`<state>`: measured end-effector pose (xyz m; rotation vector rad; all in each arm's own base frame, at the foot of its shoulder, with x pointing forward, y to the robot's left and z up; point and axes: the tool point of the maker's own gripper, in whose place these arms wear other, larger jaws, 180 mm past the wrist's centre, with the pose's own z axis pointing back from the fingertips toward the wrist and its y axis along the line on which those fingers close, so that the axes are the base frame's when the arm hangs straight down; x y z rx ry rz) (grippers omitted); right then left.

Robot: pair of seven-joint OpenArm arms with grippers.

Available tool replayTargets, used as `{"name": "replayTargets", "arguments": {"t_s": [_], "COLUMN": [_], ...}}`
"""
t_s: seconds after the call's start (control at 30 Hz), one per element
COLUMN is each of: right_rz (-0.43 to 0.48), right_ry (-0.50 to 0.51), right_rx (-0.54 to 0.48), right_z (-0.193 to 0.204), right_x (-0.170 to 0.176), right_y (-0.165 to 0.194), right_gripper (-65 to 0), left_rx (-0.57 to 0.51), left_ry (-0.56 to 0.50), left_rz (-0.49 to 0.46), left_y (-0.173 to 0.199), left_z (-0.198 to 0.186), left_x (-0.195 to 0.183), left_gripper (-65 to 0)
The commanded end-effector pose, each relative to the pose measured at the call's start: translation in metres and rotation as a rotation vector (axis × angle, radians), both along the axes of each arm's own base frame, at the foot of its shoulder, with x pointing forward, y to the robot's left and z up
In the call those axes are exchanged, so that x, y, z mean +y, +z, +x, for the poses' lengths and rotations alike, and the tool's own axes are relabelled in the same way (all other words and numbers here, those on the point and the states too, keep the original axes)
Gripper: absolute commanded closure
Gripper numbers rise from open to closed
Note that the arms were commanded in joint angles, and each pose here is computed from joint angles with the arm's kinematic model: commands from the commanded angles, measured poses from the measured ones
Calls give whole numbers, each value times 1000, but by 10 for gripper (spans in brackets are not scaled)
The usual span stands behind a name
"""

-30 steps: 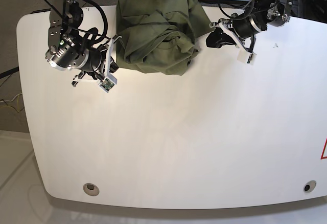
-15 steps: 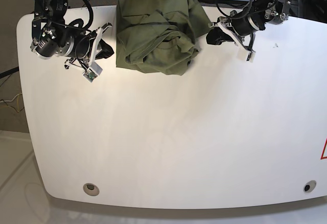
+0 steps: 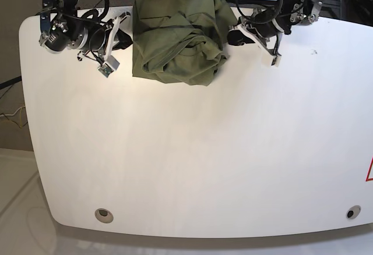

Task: Fold the T-shirt properly
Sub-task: 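Press the bundle's sides inward with both grippers to square it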

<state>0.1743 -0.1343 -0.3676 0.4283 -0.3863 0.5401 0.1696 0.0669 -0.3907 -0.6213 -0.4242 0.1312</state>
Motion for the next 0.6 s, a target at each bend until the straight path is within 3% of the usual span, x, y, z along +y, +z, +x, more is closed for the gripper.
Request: {"name": "replayTargets", "arguments": {"t_s": [0.0, 0.57], "right_rz": [19, 33], "right_ry": [3, 33], "right_rx": [-12, 85], "right_z": [-2, -38], "right_x": [3, 14], "right_y": [5, -11], "right_gripper": [0, 0], "left_rx": [-27, 4], "left_ry": [-12, 10], "left_rz": [-25, -26], "left_y": [8, -3], "left_z": [3, 0], "left_x": [-7, -8], "left_gripper": [-9, -9]}}
